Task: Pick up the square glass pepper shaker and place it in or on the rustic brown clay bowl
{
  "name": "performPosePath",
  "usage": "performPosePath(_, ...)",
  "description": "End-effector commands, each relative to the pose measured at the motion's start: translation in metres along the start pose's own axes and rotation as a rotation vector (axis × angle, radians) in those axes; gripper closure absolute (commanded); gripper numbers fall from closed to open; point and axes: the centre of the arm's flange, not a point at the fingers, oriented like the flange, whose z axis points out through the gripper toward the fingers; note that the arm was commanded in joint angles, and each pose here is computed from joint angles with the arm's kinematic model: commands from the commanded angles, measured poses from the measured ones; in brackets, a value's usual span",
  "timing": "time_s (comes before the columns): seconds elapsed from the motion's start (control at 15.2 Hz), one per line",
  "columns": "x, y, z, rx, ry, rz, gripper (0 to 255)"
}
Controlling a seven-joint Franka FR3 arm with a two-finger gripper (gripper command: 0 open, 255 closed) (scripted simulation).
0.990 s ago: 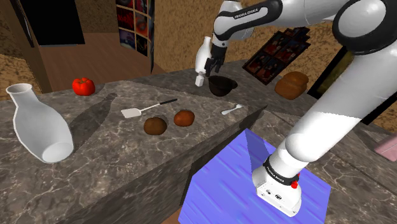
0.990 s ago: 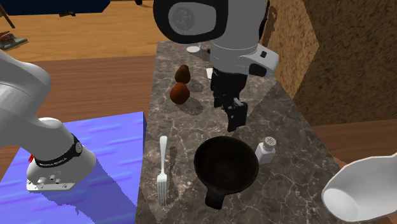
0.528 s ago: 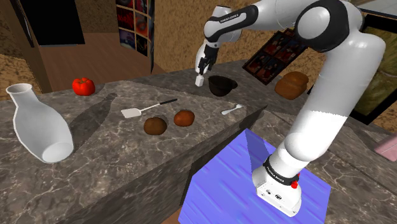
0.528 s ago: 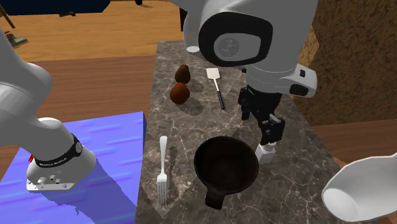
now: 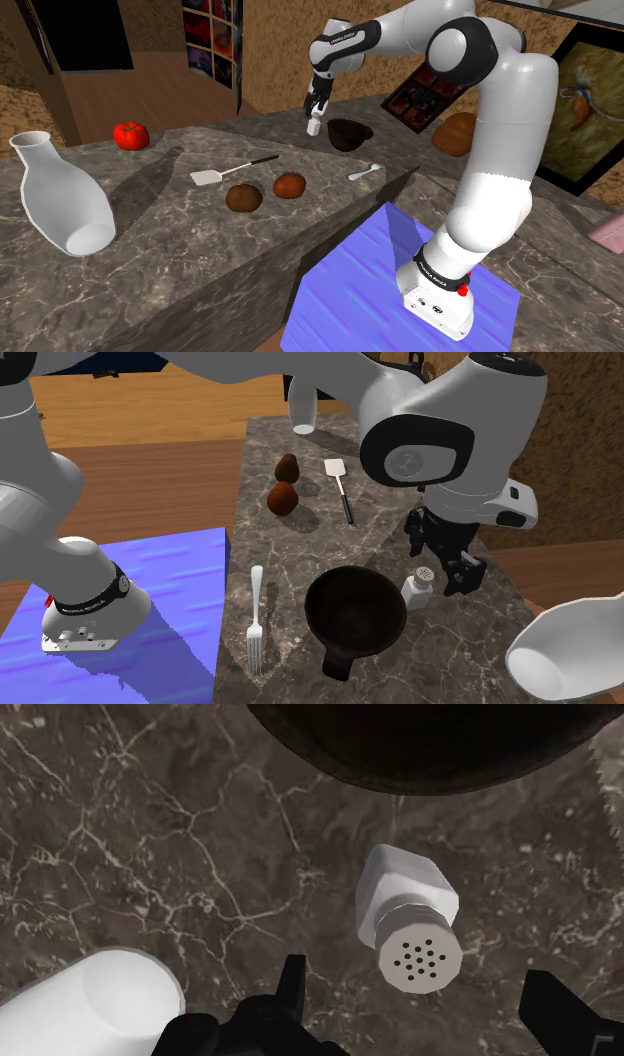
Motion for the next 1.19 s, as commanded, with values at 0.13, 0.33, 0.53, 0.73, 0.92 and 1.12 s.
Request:
performPosePath(0.13,0.001,0.000,0.022,0.000,0.001,0.000,0)
performPosePath(0.33,0.001,0.000,0.030,0.000,0.001,0.000,0)
performPosePath(0.53,0.001,0.000,0.030,0.000,0.001,0.000,0)
performPosePath(0.73,0.001,0.000,0.030,0.000,0.001,0.000,0)
performPosePath(0.92,0.001,0.000,0.030,0.000,0.001,0.000,255)
performPosePath(1.12,0.001,0.000,0.030,0.000,0.001,0.000,255)
